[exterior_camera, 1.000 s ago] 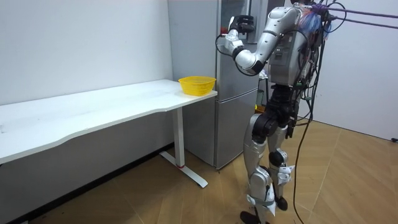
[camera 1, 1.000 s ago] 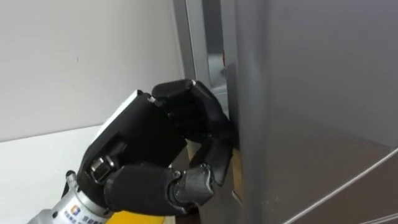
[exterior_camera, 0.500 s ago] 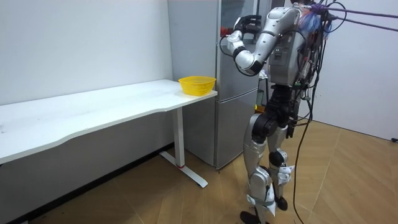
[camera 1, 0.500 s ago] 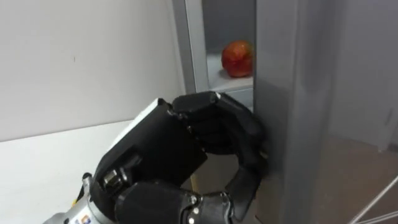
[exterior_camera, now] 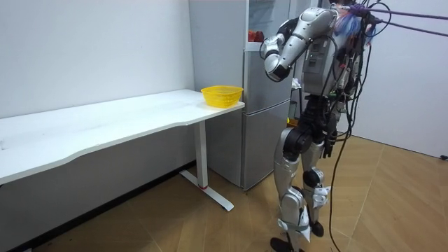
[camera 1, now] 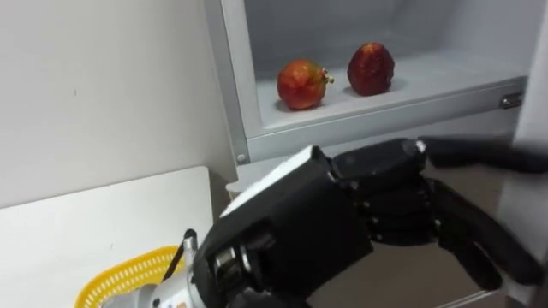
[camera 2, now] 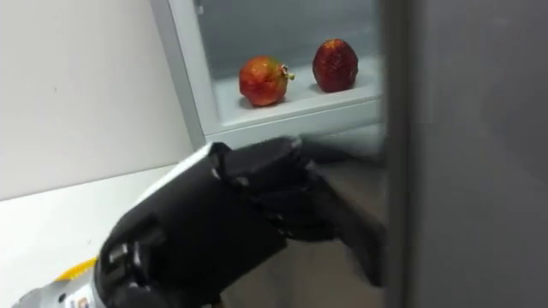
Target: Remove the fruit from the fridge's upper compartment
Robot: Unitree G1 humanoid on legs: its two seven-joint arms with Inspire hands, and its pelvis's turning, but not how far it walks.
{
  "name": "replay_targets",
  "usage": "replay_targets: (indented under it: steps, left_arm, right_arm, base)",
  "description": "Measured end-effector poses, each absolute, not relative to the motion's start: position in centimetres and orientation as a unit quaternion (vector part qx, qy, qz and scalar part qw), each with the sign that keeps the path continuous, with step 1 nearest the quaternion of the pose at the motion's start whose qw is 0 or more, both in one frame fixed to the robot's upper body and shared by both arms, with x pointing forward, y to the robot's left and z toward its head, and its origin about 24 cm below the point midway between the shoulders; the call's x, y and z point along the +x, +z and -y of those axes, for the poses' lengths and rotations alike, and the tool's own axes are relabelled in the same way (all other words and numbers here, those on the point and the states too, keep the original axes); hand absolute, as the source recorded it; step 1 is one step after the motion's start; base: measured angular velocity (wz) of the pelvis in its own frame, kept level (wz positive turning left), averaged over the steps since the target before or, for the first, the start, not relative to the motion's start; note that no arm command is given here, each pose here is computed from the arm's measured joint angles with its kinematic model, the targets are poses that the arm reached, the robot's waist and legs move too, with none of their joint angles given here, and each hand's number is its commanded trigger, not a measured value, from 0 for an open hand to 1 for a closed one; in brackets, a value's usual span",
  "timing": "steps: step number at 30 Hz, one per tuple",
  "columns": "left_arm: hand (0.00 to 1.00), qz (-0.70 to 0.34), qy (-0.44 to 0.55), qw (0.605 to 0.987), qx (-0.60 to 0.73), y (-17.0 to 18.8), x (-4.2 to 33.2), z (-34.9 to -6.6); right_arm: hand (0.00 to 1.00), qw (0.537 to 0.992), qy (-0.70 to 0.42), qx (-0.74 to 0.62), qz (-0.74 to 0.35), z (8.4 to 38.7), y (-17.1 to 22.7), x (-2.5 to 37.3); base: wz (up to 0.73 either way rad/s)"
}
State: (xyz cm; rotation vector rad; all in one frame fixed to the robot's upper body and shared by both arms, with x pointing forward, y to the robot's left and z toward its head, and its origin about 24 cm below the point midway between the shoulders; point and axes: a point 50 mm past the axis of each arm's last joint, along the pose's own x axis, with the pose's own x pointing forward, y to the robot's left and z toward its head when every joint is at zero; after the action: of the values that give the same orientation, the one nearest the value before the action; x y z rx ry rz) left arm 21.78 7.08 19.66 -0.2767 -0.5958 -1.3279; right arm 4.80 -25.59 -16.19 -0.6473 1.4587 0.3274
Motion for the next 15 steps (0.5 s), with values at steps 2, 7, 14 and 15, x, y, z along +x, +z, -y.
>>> replay_targets:
  steps: [2,7,14,15]
  left_arm:
    - [0.00,0.267,-0.614,0.731,-0.133,19.5,21.6,-6.5]
    - [0.00,0.256,-0.630,0.721,-0.134,19.3,21.3,-5.9]
    - [0.00,0.250,-0.660,0.697,-0.127,19.5,21.0,-5.0]
    - [0.00,0.249,-0.662,0.695,-0.128,19.4,20.9,-4.9]
  right_arm:
    - [0.00,0.685,0.149,-0.293,-0.650,25.6,-16.2,4.9]
    - [0.00,0.688,0.149,-0.295,-0.646,25.7,-16.1,5.8]
    - [0.00,0.700,0.144,-0.304,-0.630,25.8,-15.7,7.8]
    - [0.00,0.701,0.144,-0.304,-0.629,25.8,-15.7,8.0]
  base:
    - [-0.10]
    - [-0.12]
    - [-0.01]
    - [0.00]
